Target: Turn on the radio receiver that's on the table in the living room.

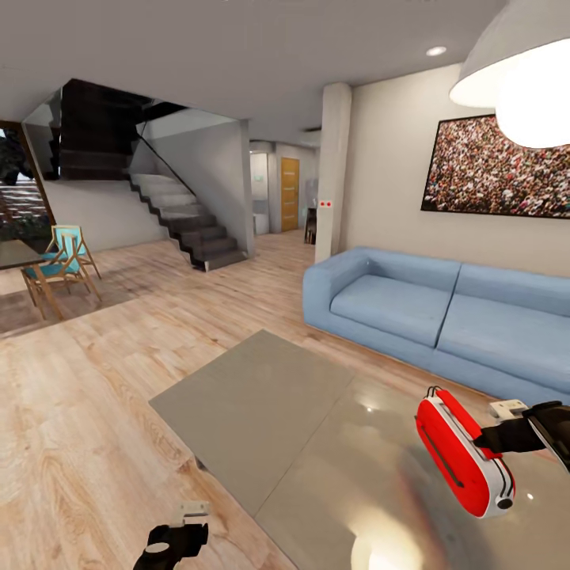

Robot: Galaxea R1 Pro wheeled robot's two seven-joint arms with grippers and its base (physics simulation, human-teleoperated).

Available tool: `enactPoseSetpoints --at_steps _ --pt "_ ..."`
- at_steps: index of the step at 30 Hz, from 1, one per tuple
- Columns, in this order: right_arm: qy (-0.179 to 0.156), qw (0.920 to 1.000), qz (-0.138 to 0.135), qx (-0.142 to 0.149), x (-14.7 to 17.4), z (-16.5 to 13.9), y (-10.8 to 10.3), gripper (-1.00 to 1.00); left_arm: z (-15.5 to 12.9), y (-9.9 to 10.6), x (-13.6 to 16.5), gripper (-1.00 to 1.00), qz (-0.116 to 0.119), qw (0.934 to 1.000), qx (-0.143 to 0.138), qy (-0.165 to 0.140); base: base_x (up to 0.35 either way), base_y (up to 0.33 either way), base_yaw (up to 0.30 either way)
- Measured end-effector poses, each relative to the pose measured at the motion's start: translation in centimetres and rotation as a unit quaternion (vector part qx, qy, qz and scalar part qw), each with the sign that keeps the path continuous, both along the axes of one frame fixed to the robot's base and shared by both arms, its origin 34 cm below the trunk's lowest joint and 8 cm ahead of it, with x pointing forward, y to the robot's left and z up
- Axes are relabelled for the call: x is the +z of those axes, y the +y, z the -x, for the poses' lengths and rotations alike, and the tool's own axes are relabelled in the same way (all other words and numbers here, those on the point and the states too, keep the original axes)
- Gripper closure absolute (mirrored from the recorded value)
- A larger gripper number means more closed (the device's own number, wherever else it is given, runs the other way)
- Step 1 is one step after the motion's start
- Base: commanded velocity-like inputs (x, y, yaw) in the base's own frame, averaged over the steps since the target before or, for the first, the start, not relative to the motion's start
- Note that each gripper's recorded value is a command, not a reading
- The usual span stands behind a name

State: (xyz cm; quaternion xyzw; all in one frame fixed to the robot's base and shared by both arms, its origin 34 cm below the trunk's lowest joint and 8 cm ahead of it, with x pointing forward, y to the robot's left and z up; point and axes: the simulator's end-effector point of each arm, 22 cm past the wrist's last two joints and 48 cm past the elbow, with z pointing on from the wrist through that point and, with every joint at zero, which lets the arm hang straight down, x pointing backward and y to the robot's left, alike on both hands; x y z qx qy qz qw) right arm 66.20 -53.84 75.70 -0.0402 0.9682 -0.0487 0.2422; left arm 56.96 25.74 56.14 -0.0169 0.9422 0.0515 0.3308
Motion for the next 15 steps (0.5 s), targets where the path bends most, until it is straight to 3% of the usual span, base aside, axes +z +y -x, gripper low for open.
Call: enactPoseSetpoints --at_steps 15 --pt "-0.004 1.0000 -0.004 0.004 2.7 -0.3 0.2 1.00 -0.1 0.0 2.6 -1.00 0.000 1.0000 0.000 0.000 0.000 0.000 0.000"
